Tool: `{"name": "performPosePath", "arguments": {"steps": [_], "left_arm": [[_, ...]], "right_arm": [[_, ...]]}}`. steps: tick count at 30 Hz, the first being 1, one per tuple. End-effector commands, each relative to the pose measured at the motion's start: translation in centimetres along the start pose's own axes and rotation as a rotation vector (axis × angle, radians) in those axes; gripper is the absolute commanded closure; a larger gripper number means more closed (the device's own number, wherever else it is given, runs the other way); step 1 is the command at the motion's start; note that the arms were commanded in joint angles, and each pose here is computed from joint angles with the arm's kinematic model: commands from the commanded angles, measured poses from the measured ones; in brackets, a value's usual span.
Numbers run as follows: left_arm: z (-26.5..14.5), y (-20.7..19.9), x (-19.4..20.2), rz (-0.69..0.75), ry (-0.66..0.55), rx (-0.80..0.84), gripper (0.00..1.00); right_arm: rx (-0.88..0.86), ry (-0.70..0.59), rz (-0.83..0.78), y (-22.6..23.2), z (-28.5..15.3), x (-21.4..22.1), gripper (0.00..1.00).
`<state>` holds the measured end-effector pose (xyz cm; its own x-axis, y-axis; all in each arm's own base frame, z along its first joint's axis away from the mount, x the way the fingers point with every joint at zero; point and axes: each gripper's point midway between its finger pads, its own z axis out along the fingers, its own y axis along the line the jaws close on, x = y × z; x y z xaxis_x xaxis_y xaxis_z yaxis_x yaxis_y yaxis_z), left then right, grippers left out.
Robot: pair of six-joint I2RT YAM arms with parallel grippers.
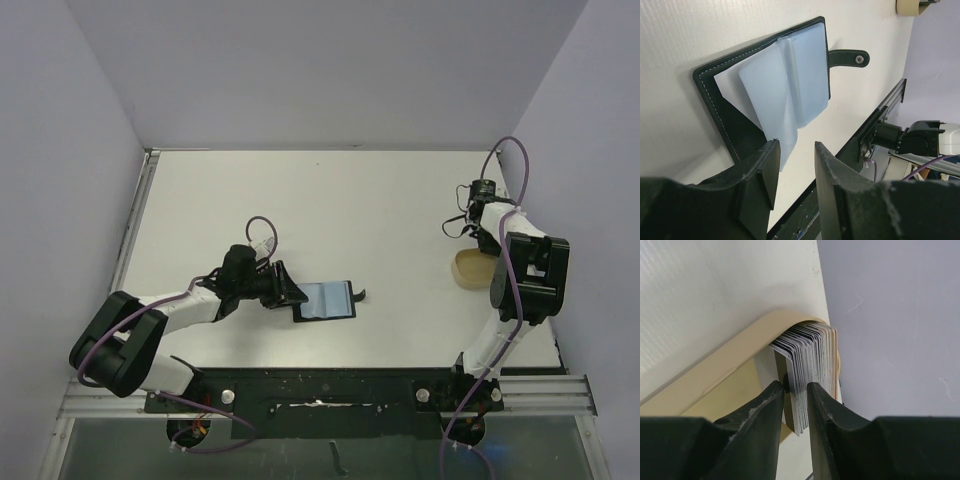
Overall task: Put the credit cards into the card holder
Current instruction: Pick up the credit card from the storage box, then insert the credit card into the card holder.
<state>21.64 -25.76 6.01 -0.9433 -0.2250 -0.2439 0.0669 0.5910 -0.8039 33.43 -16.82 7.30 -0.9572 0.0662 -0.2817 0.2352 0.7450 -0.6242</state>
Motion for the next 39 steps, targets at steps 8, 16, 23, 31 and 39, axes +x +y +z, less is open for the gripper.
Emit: {"name": "performPosePath", "arguments": {"steps": [8,16,23,31,39], "left_arm": [[-0.3,-2.1,-1.1,0.058,-0.029,0.066,0.67],[-0.4,-2.1,-1.2,0.059,-0.036,0.067,0.67],[-0.6,-2.3,-0.7,0.046,-0.013,0.068,0.66],[-1.6,-4.0,-1.1,0.059,-0.021,0.1,0.67],[-1.4,-6.0,-1.9,0.074,-0.002,0.156,0.94]], "right_arm": [[0.027,-0.074,0.074,-2.4,-2.3,-2.6,0.83],[-0.139,-0.111,0.051,1.0,-5.3,-3.3,1.0],[-0.274,-0.153,0.046,4.2,-10.2,-3.4,1.0],[-0.476,-0.268,0.097,8.0,-17.7,-3.6,1.0],[-0.879,-0.434,0.101,13.8,-26.5,-2.3,1.0]]}}
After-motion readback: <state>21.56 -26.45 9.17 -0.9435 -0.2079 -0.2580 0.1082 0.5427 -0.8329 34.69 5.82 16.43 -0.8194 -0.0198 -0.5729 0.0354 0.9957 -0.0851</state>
